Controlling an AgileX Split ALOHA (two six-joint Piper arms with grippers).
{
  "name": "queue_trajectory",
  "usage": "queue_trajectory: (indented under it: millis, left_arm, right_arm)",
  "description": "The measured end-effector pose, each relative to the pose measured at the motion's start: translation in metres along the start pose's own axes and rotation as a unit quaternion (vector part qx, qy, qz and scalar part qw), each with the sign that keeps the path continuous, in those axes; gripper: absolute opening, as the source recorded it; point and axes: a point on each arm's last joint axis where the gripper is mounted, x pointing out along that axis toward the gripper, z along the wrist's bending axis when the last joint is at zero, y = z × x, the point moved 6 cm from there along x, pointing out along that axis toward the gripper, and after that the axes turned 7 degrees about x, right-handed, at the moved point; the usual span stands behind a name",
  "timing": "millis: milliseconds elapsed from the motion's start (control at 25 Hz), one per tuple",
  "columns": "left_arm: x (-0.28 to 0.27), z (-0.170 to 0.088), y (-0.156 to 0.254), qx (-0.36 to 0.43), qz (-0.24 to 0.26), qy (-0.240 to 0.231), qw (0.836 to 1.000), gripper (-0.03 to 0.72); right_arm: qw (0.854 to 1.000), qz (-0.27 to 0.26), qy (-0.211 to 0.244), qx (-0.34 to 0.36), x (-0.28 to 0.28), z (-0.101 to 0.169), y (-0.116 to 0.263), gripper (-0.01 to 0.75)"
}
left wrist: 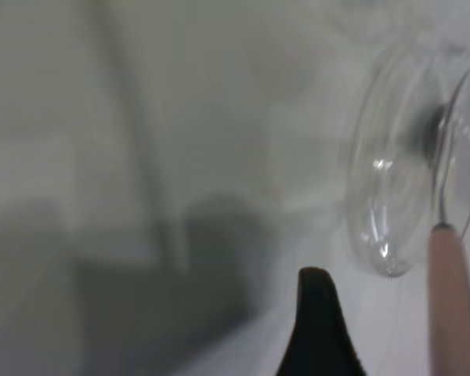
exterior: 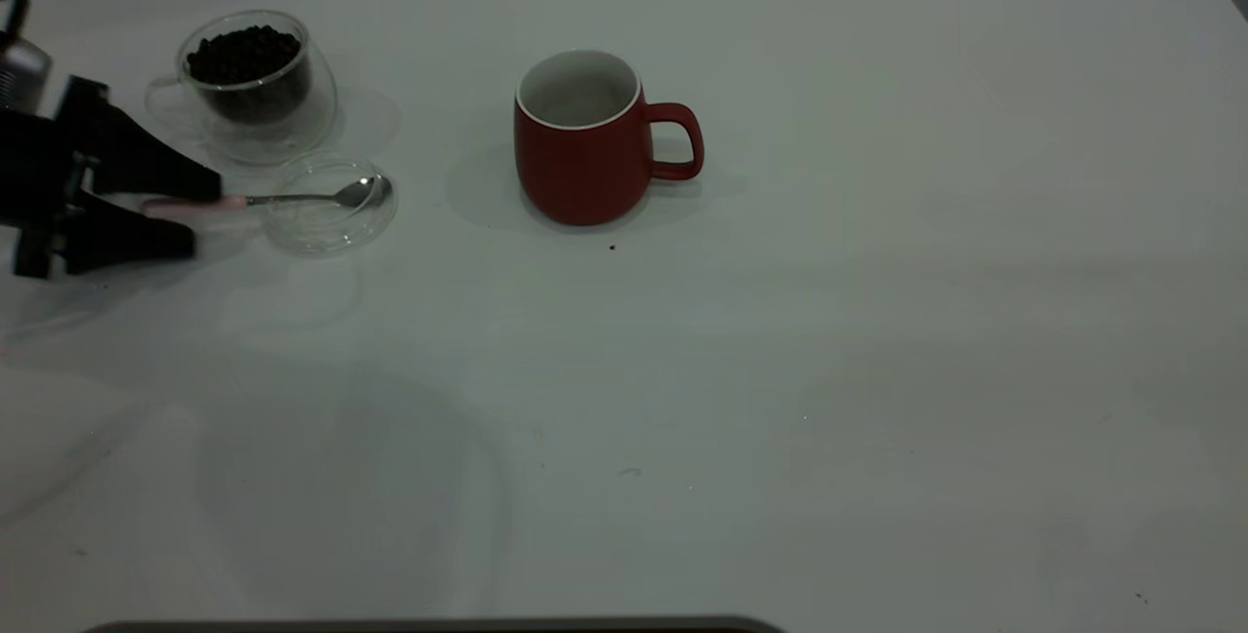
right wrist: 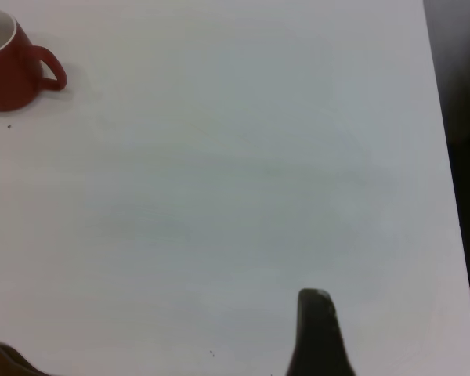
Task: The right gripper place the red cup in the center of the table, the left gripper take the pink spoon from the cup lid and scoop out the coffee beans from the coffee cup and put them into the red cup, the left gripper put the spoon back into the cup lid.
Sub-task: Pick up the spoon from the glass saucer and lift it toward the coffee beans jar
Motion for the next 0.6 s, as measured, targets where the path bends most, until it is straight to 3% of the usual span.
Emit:
queue_trajectory:
  millis: [360, 600]
  left_arm:
    - [0.0055, -0.0025, -0.0021, -0.010, -0.011, 0.009, 1.000, 0.585]
    - [0.0055, -0.0025, -0.0024, -0.010, -0.012, 0.009, 1.000, 0.502]
  right_arm:
    - [1.000, 0.000, 0.000, 0.000, 0.0000, 0.0000, 0.0000, 0.558]
    - [1.000, 0.000, 0.000, 0.000, 0.0000, 0.0000, 0.0001, 0.558]
